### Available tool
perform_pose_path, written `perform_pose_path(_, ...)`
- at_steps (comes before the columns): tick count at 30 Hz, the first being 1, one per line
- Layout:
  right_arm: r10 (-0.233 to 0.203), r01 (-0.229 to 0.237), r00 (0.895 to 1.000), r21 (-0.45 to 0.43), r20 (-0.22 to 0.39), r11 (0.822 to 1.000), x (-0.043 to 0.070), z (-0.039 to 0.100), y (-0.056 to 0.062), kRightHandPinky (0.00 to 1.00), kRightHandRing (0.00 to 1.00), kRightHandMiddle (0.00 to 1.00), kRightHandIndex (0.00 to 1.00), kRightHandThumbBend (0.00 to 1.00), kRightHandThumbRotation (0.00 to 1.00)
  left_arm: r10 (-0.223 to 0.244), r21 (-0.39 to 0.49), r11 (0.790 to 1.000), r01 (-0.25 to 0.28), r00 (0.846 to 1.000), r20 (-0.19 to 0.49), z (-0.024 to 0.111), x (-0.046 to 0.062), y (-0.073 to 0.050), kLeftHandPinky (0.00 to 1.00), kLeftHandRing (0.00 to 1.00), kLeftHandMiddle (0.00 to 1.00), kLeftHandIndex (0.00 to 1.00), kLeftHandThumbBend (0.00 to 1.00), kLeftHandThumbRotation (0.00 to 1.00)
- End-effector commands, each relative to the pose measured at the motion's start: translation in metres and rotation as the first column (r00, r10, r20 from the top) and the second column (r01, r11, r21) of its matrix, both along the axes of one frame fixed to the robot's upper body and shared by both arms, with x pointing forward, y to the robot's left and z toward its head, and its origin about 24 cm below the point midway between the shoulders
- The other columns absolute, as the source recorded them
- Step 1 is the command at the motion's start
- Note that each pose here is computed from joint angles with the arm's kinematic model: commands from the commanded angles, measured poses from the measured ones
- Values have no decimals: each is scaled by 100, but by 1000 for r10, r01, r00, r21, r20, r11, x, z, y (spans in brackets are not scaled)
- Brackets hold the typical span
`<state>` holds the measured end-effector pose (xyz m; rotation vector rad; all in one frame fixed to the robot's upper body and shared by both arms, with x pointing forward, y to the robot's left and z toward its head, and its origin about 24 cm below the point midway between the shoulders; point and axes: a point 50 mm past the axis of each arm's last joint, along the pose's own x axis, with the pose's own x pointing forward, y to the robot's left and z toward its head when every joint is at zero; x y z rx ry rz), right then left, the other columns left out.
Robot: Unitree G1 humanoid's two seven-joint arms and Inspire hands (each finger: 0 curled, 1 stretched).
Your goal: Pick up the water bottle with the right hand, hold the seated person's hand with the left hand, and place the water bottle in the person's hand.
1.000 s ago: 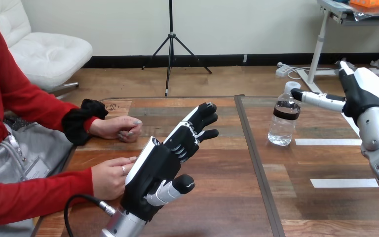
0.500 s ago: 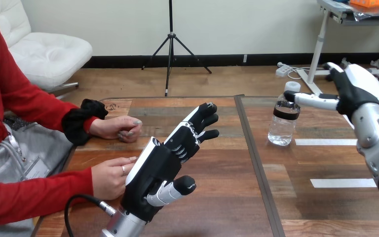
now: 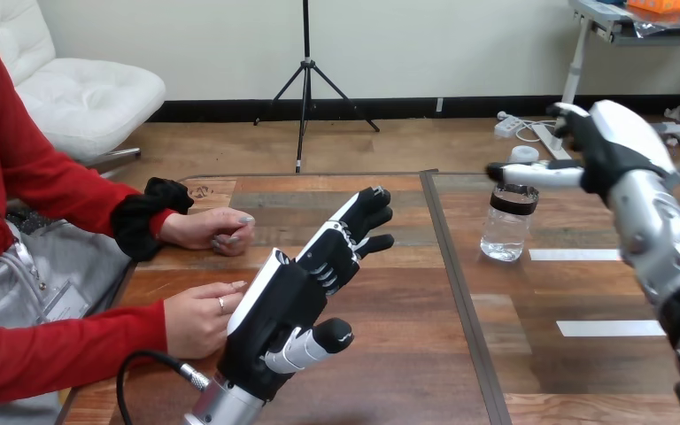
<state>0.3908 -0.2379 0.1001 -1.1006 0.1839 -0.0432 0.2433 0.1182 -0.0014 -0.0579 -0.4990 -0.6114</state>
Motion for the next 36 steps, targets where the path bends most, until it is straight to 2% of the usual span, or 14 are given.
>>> perform_pose_path(1,79,-77,992,-24,98,997,17,34,27,75,87,88,91,100,56,-1,-25,1000,2,998,66,11,4,-9,88,95,96,94,100,77)
perform_pose_path(21,124,-121,990,-44,67,992,20,30,49,72,92,90,92,100,56,10,-26,1000,-9,998,66,10,1,-11,87,94,95,94,100,77)
perform_pose_path(32,140,-138,989,-47,52,989,21,28,57,73,92,90,92,100,56,7,-36,999,-4,998,63,9,0,-11,87,94,95,94,100,78)
perform_pose_path(36,149,-146,987,-62,52,987,21,27,60,73,92,90,92,100,56,21,-26,999,-19,997,71,9,-2,-10,87,94,95,94,100,78)
